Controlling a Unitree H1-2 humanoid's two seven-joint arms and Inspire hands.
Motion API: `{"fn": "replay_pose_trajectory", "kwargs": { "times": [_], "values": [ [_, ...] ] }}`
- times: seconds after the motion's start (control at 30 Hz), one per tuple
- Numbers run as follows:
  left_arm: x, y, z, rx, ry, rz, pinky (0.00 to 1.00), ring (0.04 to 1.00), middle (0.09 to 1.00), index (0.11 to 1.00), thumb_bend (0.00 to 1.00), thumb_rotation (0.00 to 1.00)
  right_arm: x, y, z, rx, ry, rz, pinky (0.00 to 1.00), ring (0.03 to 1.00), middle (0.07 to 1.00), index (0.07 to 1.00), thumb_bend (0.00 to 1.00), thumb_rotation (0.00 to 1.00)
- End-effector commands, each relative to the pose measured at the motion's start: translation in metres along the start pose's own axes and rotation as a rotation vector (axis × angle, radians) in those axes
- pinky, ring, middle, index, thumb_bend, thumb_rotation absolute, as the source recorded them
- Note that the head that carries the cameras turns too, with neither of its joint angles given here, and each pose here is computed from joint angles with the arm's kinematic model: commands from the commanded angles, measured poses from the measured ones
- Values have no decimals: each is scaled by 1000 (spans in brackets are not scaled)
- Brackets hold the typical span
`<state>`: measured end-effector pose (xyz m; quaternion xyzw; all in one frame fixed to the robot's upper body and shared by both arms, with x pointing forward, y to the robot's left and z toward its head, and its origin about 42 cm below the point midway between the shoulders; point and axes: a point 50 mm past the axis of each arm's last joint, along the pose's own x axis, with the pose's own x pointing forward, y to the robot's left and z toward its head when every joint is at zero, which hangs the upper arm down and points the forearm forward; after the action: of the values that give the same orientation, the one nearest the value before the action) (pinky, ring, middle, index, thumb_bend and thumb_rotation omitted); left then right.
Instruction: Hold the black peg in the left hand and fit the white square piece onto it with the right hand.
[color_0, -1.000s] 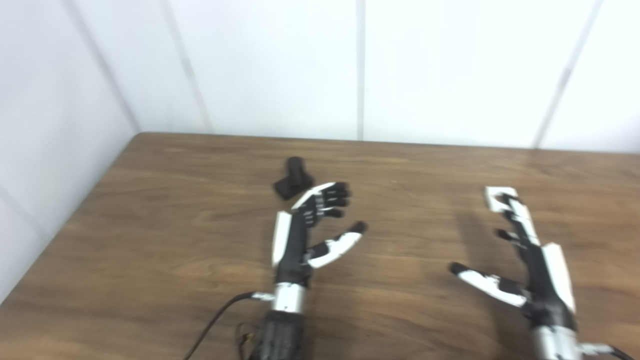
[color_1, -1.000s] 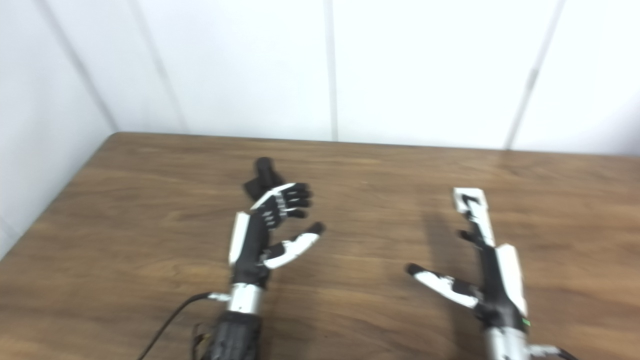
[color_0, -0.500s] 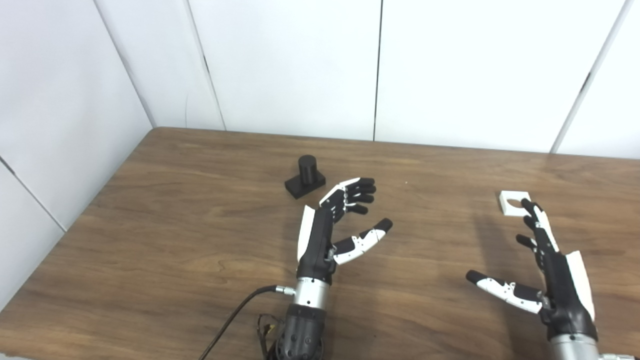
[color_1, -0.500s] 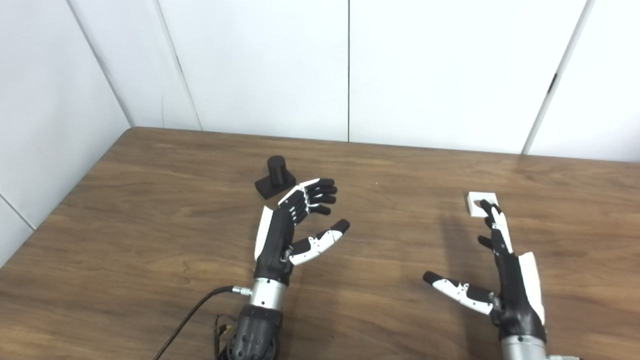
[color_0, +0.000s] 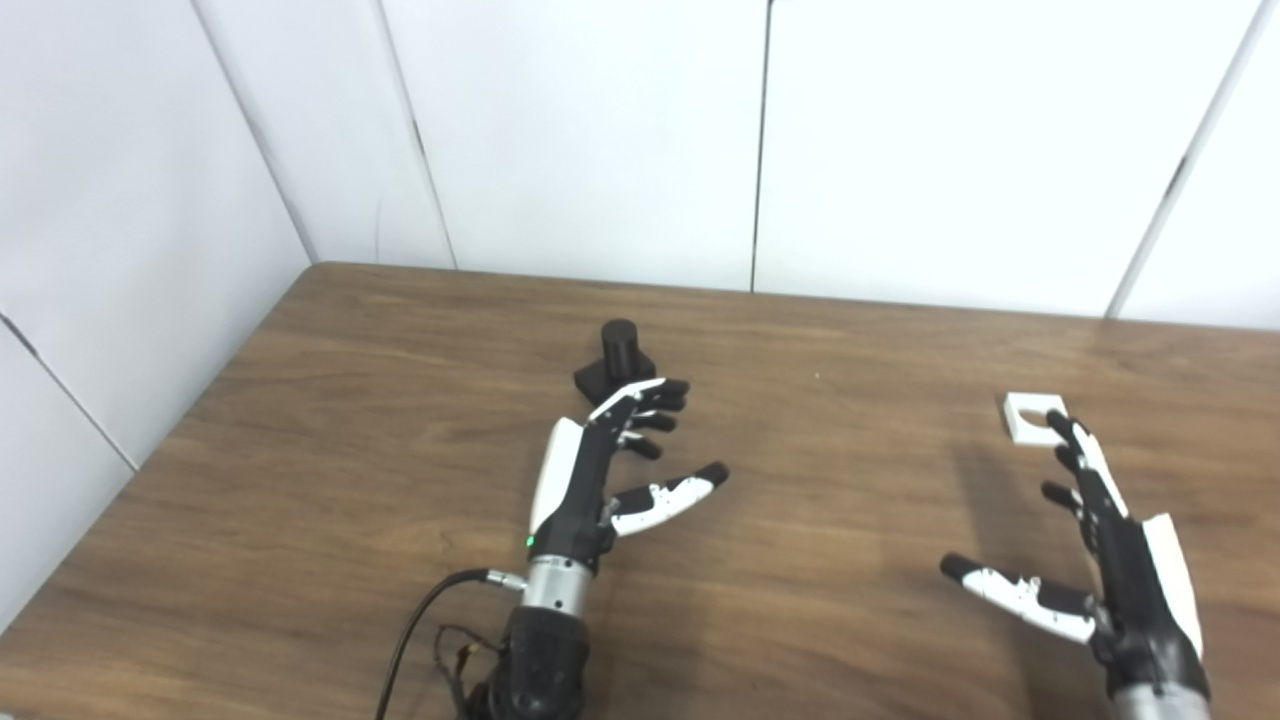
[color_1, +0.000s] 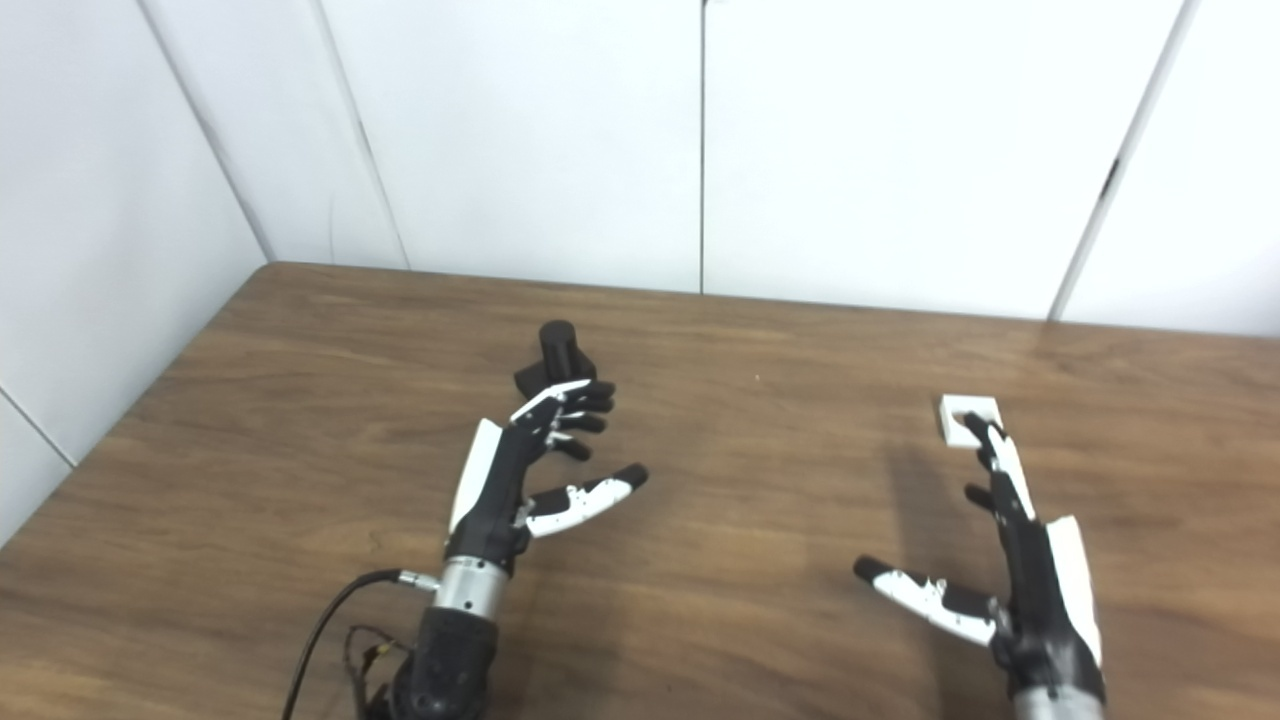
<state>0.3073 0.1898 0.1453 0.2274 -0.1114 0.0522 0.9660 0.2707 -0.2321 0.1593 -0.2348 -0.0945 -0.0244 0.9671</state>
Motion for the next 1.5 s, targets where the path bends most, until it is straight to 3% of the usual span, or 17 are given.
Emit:
{"fn": "replay_pose_trajectory", "kwargs": {
  "times": [0.0,0.4,0.5,1.1,1.2,1.33,1.47],
  "values": [
    [19,11,24,26,-81,41,583,682,730,712,716,219,12,-7,19,6,-75,-25,836,938,981,931,793,22],
    [42,30,27,186,-75,88,640,734,759,717,701,252,14,-10,19,0,-79,-22,851,936,969,916,788,4],
    [47,34,26,239,-78,110,606,722,758,715,710,239,14,-10,20,-1,-77,-20,874,946,969,915,780,1],
    [81,62,30,480,-125,210,637,797,812,722,729,289,12,-11,18,-20,-87,-17,828,924,952,899,784,14],
    [81,63,30,531,-114,221,698,834,840,735,741,317,11,-10,19,-12,-81,-17,826,923,954,898,787,5],
    [84,64,29,606,-84,233,852,913,898,750,766,378,11,-9,19,-19,-87,-16,821,919,953,896,786,11],
    [91,65,28,681,-66,227,902,958,930,763,777,418,11,-9,18,-17,-90,-11,822,916,957,899,785,28]
  ]
}}
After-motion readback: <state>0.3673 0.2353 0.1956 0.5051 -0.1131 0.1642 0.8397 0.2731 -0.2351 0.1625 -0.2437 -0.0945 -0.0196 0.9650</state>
